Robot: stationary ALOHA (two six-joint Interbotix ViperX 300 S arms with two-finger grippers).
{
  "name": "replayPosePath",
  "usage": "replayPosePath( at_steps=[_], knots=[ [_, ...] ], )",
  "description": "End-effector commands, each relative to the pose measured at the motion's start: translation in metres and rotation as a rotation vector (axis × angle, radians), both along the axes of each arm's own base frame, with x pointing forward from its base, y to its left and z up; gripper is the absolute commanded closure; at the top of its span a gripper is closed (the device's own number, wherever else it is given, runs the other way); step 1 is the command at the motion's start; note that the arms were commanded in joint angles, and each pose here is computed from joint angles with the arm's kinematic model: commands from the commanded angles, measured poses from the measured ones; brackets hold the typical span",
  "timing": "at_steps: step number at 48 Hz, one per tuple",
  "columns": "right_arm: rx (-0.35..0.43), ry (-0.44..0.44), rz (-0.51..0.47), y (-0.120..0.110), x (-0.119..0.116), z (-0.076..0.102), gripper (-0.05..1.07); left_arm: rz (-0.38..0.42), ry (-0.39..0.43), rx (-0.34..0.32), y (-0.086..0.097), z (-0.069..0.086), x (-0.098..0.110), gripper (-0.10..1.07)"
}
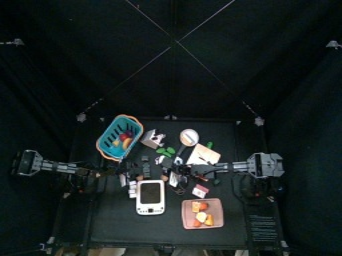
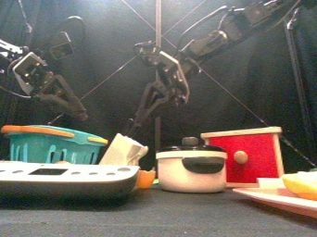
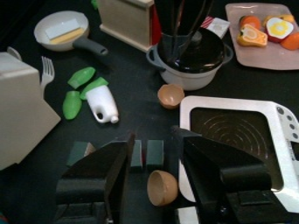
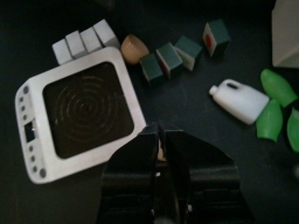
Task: Grab pot lid
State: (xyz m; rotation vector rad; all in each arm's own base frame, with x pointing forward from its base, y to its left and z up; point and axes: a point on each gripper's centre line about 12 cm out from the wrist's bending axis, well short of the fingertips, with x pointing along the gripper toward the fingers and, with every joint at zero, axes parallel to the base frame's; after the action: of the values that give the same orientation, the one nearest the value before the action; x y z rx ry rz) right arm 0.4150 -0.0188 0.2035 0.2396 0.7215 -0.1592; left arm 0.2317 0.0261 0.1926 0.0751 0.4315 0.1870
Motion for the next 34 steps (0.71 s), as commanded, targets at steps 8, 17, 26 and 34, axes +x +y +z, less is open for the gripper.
replayPosePath(
  at_steps=[8, 17, 26, 34],
  knots=[
    [0.06, 0.003, -0.028, 0.005, -0.025, 0.006, 0.38, -0.022, -0.044, 0.034, -0.001, 0.011, -0.003, 0.18],
    [0.033, 0.066, -0.015, 0.006, -0.033, -0.003, 0.2, -0.02, -0.042, 0.04, 0.0, 0.009, -0.006, 0.18],
    [-0.015, 0.096, 0.003, 0.004, -0.037, 0.003, 0.09, -0.012, -0.037, 0.04, 0.002, 0.007, -0.007, 0.18],
    [-0.024, 0.144, 0.004, 0.004, -0.043, -0.004, 0.09, -0.001, -0.026, 0.04, 0.004, 0.003, -0.009, 0.18]
  ],
)
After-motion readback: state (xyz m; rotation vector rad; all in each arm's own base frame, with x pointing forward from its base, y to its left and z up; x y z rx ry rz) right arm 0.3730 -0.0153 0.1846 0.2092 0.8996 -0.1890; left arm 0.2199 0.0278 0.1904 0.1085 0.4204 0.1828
